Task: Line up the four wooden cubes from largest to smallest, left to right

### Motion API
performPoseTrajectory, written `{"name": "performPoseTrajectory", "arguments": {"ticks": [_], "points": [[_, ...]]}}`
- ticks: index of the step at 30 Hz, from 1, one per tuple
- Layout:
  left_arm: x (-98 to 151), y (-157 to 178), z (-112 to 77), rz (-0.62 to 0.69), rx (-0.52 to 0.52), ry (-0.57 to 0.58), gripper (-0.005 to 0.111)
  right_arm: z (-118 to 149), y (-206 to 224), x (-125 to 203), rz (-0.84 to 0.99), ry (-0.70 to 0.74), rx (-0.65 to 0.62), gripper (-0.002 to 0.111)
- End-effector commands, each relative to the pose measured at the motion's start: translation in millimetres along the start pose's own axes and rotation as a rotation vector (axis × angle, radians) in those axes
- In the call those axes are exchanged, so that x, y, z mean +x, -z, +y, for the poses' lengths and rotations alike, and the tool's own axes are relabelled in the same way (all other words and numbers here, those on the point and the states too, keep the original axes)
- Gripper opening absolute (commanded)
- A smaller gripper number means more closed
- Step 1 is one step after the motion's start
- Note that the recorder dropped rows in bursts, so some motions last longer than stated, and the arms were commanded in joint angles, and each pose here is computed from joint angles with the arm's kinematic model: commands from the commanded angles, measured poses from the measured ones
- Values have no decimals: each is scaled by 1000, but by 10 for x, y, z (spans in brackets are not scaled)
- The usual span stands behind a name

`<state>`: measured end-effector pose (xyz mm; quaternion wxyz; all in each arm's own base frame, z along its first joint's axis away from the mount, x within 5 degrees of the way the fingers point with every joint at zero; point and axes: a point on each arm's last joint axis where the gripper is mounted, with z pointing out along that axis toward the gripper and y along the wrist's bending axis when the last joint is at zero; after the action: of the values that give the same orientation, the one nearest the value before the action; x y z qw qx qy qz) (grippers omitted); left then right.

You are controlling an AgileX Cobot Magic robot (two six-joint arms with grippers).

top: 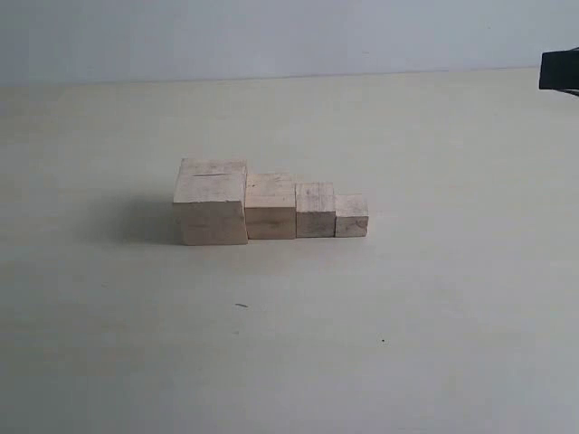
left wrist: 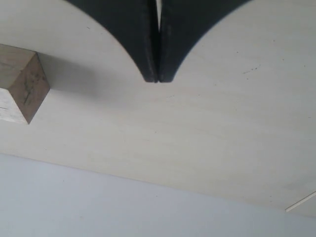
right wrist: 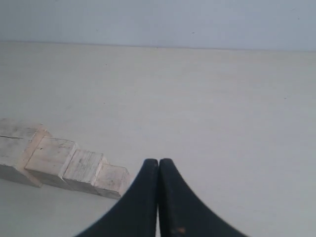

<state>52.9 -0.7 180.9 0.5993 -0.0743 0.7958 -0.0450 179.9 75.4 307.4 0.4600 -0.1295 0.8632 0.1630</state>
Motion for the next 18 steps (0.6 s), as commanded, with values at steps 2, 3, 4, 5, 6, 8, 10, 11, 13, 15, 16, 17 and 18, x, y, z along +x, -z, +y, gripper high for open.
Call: {"name": "performPoseTrajectory", "arguments": {"ticks": [2,3,4,5,6,8,10,11,13,15,16,17,18], "points": [[0,-3,3,-9,-2,-2,0,85,21,79,76,-131,-86,0],[0,-3,3,-9,-2,-2,0,96,23,90,89,-130,-98,0],[0,-3,3,-9,-2,-2,0,99,24,99,98,-127,-101,0],[0,-3,3,-9,-2,-2,0,97,24,108,108,-117,-98,0],[0,-3,3,-9,-2,-2,0,96,23,119,115,-115,-98,0],[0,-3,3,-9,-2,-2,0,100,25,128,126,-117,-102,0],[0,-3,3,-9,-2,-2,0,102,25,127,126,-125,-103,0],[0,-3,3,-9,-2,-2,0,102,25,127,126,-126,-103,0],[0,-3,3,-9,-2,-2,0,102,25,127,126,-126,-103,0],[0,-3,3,-9,-2,-2,0,102,25,127,126,-126,-103,0],[0,-3,3,-9,-2,-2,0,102,25,127,126,-126,-103,0],[0,-3,3,-9,-2,-2,0,101,24,125,124,-126,-103,0],[0,-3,3,-9,-2,-2,0,101,24,125,124,-126,-103,0]]}}
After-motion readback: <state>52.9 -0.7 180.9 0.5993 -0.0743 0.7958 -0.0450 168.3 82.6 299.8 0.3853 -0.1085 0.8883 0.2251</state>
